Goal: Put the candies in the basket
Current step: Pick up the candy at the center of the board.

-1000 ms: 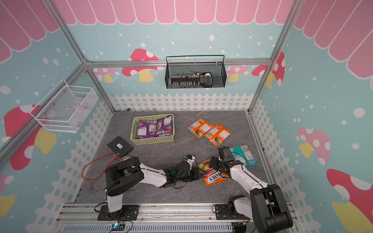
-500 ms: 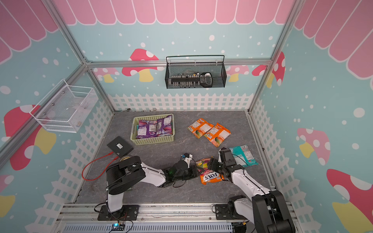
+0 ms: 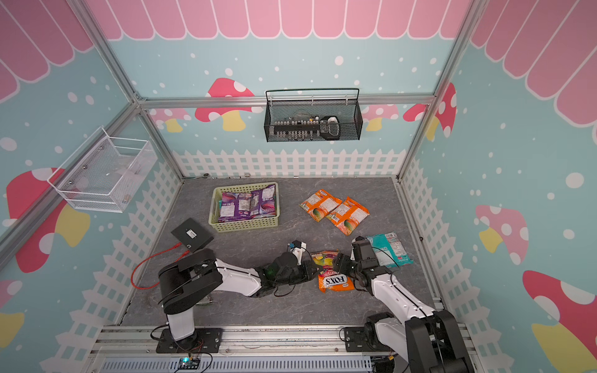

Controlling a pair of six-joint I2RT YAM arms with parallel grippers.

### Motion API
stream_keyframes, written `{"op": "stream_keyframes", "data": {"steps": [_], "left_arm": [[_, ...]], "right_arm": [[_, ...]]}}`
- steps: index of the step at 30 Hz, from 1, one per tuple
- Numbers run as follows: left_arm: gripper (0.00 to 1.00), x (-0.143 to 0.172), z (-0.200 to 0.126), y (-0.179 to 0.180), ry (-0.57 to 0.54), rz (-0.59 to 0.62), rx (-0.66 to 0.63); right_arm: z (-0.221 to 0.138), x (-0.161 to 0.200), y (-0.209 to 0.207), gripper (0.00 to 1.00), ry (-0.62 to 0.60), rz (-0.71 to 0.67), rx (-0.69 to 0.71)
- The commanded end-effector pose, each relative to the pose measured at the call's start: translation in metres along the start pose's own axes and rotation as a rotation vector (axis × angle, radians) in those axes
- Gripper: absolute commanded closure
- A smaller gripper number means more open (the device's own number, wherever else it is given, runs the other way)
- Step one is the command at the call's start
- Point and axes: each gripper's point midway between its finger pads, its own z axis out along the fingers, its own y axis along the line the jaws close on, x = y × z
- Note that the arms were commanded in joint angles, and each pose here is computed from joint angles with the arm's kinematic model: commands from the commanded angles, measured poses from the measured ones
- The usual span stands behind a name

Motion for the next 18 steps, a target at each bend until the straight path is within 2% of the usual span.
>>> {"op": "stream_keyframes", "data": {"steps": [1,5,9,10,11,14,18], "left_arm": [[1.0,-0.01,-0.009,-0.013,0.016,0.067,-0.01],[1.0,-0.023,-0.02,-0.023,0.032,0.128,-0.069],[1.0,-0.045,-0.035,-0.039,0.033,0.19,-0.117],[1.0,-0.051,-0.038,-0.046,0.032,0.212,-0.131],[1.0,-0.057,-0.042,-0.051,0.028,0.231,-0.143],[1.0,-0.082,-0.057,-0.069,0.002,0.262,-0.163],[1.0,-0.125,-0.082,-0.083,-0.062,0.293,-0.177]], "right_arm": [[-0.02,-0.048,0.014,0.18,-0.15,-0.054,0.023],[-0.042,-0.094,0.038,0.14,-0.277,-0.099,-0.001],[-0.052,-0.127,0.056,0.11,-0.376,-0.126,-0.026],[-0.052,-0.132,0.056,0.08,-0.391,-0.124,-0.015],[-0.051,-0.136,0.055,0.04,-0.399,-0.122,-0.006],[-0.046,-0.142,0.057,0.01,-0.402,-0.103,-0.004],[-0.031,-0.13,0.072,0.01,-0.392,-0.132,-0.113]]}}
